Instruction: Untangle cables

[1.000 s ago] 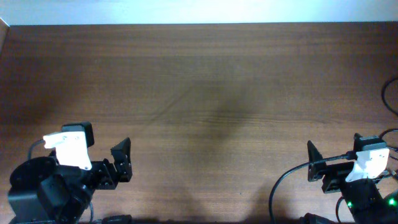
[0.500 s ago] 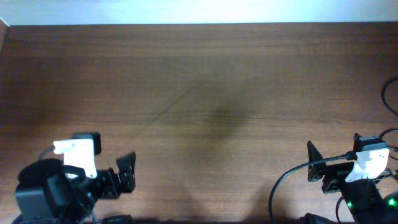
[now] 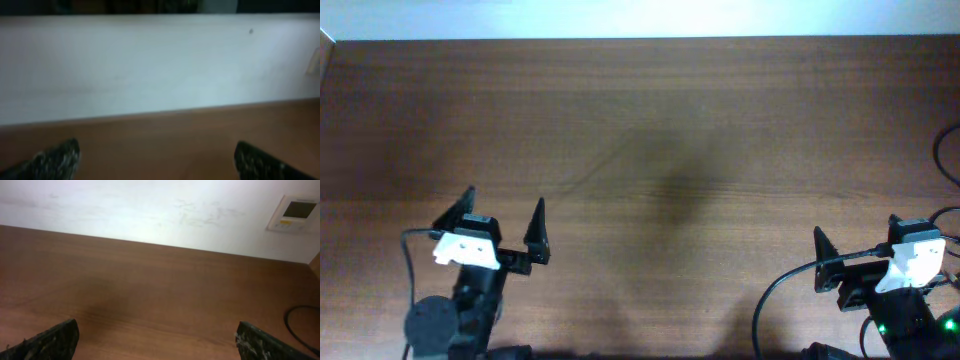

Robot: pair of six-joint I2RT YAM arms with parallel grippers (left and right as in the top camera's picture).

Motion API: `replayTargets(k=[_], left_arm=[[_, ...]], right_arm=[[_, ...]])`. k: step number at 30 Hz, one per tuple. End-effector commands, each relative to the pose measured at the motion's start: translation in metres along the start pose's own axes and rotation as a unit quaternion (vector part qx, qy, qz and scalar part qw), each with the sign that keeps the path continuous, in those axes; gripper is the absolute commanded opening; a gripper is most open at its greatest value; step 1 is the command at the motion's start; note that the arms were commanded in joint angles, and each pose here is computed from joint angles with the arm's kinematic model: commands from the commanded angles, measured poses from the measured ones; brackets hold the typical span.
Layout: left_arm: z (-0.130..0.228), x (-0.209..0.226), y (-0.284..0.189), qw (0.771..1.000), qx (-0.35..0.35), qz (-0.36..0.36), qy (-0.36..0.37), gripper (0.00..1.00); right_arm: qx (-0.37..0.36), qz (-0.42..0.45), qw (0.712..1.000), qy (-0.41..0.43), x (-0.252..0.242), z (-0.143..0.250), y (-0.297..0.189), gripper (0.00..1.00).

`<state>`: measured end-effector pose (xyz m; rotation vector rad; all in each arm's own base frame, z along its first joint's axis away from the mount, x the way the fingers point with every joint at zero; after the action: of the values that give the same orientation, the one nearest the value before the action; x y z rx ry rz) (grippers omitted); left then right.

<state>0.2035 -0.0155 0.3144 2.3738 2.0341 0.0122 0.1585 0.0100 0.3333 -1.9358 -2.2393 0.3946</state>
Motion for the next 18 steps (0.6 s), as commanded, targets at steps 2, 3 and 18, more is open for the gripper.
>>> replayTargets(k=[2,3,18], left_arm=[[0.013,-0.007,0.006,0.996,-0.075,0.032,0.029,0.99],[0.015,-0.007,0.006,0.995,-0.083,0.032,0.032,0.99],[0.088,0.008,0.013,0.997,-0.063,-0.037,0.015,0.99]], right_arm=[[-0.005,-0.008,1.0,-0.005,0.003,-0.001,-0.001,0.99],[-0.005,-0.008,1.0,-0.005,0.003,-0.001,-0.001,0.99],[-0.005,-0.008,1.0,-0.005,0.003,-0.001,-0.001,0.99]])
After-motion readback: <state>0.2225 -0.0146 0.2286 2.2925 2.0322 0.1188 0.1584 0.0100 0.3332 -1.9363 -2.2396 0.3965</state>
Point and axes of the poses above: each gripper's point midway between its finger pads, its own y axis out along the fingers, its own x axis along the line the jaws close on, z = x × y, the point moved 3 cm from there along -y, back along the fingers, and after that the axes turned 1 degree about -y, right-handed, at the moved point
